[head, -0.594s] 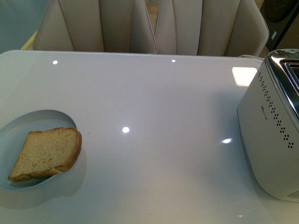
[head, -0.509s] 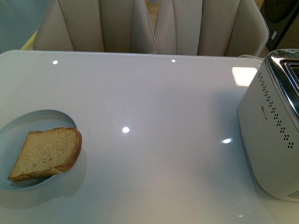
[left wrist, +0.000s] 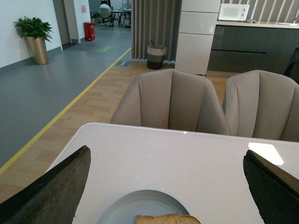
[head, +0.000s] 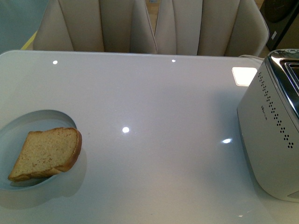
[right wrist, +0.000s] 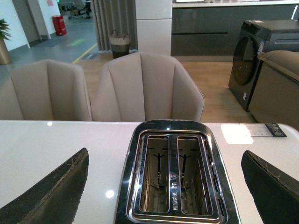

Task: Left arm holds plate, right arm toasts bread

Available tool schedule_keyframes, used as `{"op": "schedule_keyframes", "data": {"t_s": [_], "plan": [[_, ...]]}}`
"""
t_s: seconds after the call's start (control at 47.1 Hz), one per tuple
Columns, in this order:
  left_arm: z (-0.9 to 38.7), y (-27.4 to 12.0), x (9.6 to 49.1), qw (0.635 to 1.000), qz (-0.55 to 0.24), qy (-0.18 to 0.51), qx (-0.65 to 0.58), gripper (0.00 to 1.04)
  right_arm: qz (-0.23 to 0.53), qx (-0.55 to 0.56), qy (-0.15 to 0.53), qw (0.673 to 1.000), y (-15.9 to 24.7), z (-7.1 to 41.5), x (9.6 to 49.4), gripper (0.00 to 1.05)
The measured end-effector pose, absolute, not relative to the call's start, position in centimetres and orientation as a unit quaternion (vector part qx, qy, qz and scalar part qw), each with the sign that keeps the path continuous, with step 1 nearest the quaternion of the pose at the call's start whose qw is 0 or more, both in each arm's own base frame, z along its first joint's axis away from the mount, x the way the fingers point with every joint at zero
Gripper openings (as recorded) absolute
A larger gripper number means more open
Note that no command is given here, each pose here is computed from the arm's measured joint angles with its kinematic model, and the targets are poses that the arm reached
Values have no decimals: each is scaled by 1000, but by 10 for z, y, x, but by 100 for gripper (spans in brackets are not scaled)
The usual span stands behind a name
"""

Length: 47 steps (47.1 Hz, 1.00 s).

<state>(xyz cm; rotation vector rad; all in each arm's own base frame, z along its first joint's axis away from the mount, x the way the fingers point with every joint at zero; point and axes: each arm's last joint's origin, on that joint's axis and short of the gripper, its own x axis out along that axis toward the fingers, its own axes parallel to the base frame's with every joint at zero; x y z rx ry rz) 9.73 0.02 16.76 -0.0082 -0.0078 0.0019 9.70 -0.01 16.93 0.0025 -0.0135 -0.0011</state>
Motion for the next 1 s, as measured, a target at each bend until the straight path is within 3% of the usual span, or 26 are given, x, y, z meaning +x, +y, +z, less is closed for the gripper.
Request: {"op": "schedule_keyframes", "data": {"t_s": [0.297,0.34,0.403,0.446,0.488,0.7,0.997], "plan": [[168,0,97,1000,-2,-2,-4,98,-1,1,-7,1000,0,169,97,96],[167,0,97,997,-43,63,-11,98,-2,1,-7,1000,0,169,97,96],[168,0,99,962,-111,243,-57,98,1,1,-7,1000,0,169,97,96],[164,0,100,938,-125,314,-83,98,0,1,-7,1000,0,169,97,96],[162,0,103,925,-137,343,-95,98,0,1,-7,1000,0,169,97,96],[171,24,141,931,-124,334,-86,98,0,1,-7,1000,0,169,97,96],[131,62,221,940,-55,334,-54,98,0,1,-7,1000,0,169,97,96]]}}
